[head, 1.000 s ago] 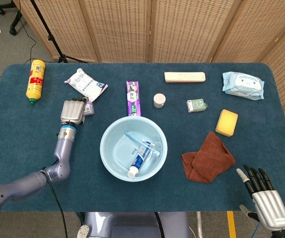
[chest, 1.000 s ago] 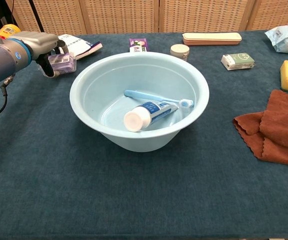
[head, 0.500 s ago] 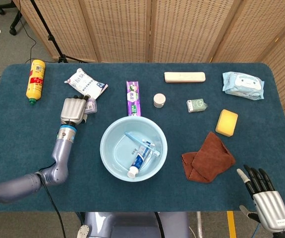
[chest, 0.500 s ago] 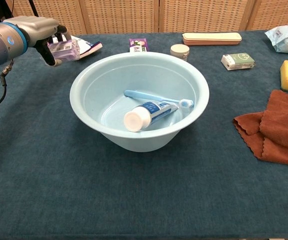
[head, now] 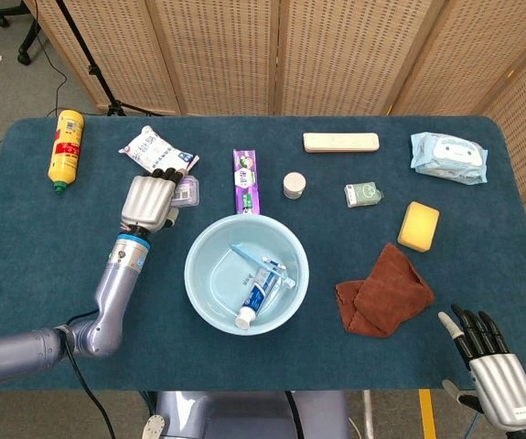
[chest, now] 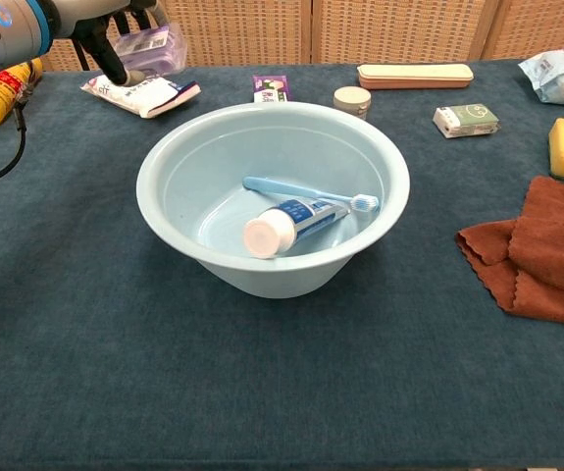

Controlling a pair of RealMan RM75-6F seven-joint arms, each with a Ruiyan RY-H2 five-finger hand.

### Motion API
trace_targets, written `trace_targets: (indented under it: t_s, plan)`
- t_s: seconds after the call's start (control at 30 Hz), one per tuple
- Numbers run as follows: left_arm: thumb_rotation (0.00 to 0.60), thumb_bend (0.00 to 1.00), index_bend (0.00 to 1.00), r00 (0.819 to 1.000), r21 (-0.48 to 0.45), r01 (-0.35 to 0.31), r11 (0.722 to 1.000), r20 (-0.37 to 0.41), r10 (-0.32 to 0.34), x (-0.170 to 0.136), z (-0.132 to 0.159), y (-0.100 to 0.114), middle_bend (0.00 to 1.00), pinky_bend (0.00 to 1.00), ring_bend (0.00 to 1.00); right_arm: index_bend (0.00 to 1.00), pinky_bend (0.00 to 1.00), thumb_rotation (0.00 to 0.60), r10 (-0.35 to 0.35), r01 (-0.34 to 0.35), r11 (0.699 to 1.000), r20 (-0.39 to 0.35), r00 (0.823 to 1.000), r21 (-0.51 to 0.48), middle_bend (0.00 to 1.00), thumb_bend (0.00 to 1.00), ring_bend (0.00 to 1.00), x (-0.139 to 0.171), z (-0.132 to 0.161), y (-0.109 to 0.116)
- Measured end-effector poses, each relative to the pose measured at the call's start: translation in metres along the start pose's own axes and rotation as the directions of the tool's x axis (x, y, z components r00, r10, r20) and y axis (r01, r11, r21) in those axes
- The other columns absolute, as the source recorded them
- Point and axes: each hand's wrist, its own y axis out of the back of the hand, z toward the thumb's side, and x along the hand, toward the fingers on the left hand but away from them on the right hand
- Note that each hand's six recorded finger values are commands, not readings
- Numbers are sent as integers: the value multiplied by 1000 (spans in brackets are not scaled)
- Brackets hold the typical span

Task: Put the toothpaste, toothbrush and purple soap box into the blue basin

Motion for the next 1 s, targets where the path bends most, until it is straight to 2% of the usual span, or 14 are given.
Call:
trace_targets:
  t_s: [0.33, 0.6, 0.8, 1.0]
  plan:
    - [600, 428, 648, 994, -35, -37, 999, 103, 41, -19, 42, 22, 312, 428, 318, 0, 0, 600, -11, 11, 1000, -12, 1000, -13, 0, 131, 0, 3, 3, 5]
    - [600, 427, 648, 977, -80, -36, 996, 206, 52, -38, 91, 32, 312, 428, 318, 0, 0, 600, -18, 18, 999, -15, 1000, -28, 0, 131, 0, 4, 3, 9]
    - [600, 426, 649, 960, -99, -10, 995, 277, 37, -55, 124, 28, 312, 428, 318, 0, 0, 600, -26, 25, 999, -18, 999, -40, 0, 131, 0, 6, 3, 13]
    - [600, 418, 649, 944, -71, 25, 997, 329, 0, -74, 147, 15, 309, 428, 316, 0, 0, 600, -42, 41, 998, -29, 999, -53, 0, 131, 0, 8, 4, 18]
